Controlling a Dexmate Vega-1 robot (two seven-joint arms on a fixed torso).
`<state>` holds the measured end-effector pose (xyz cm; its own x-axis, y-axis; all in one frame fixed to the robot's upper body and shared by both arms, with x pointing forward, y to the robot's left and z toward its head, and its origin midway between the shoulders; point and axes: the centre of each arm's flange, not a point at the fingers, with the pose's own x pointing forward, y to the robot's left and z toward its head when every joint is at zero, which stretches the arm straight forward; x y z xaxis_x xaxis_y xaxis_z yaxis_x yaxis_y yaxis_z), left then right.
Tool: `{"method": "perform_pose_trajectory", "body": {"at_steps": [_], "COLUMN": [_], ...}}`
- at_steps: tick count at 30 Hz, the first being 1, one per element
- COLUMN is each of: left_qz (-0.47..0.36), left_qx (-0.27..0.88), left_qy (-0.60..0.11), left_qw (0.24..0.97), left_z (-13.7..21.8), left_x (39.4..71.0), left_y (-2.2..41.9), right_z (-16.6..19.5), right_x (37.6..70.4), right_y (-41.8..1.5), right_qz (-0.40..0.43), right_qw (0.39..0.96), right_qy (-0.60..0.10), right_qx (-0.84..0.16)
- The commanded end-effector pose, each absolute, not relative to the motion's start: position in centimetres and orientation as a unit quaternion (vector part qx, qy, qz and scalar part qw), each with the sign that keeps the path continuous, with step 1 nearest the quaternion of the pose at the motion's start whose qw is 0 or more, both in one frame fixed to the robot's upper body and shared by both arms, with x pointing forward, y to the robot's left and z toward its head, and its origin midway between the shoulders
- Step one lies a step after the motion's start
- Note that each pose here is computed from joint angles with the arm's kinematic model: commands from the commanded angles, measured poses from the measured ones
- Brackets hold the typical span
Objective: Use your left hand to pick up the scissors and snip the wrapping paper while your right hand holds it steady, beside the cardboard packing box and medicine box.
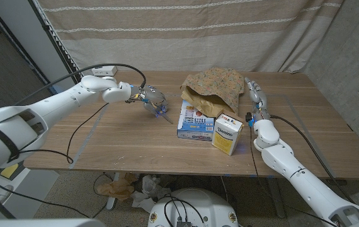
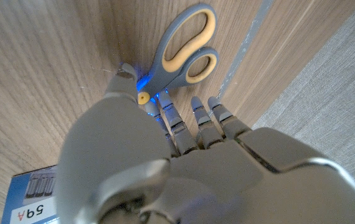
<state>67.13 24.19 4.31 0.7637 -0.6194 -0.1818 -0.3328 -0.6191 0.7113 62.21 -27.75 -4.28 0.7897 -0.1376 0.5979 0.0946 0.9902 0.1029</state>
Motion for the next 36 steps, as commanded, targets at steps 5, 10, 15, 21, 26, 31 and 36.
{"method": "perform_pose_trajectory", "body": {"at_steps": [5, 10, 15, 21, 26, 31, 36], "left_qz": [-0.213, -0.210, -0.209, -0.207, -0.208, -0.207, -0.204], "left_qx": [0.875, 0.875, 0.875, 0.875, 0.874, 0.874, 0.874], "left_qy": [-0.268, -0.268, -0.268, -0.267, -0.267, -0.267, -0.269], "left_qw": [0.342, 0.345, 0.345, 0.347, 0.349, 0.350, 0.351], "left_z": [3.92, 4.00, 4.01, 3.92, 3.79, 3.78, 3.81], "left_x": [67.28, 67.36, 67.37, 67.40, 67.48, 67.60, 67.70], "left_y": [24.25, 24.30, 24.29, 24.29, 24.26, 24.24, 24.23], "right_z": [-3.87, -3.59, -3.45, -3.42, -3.48, -3.50, -3.45], "right_x": [62.33, 62.29, 62.34, 62.39, 62.46, 62.52, 62.57], "right_y": [-27.63, -27.69, -27.63, -27.58, -27.55, -27.49, -27.37], "right_qz": [-0.054, -0.055, -0.050, -0.047, -0.044, -0.042, -0.038], "right_qw": [0.946, 0.946, 0.946, 0.946, 0.946, 0.947, 0.947], "right_qy": [-0.319, -0.319, -0.319, -0.319, -0.319, -0.318, -0.319], "right_qx": [0.031, 0.031, 0.029, 0.028, 0.026, 0.026, 0.024]}}
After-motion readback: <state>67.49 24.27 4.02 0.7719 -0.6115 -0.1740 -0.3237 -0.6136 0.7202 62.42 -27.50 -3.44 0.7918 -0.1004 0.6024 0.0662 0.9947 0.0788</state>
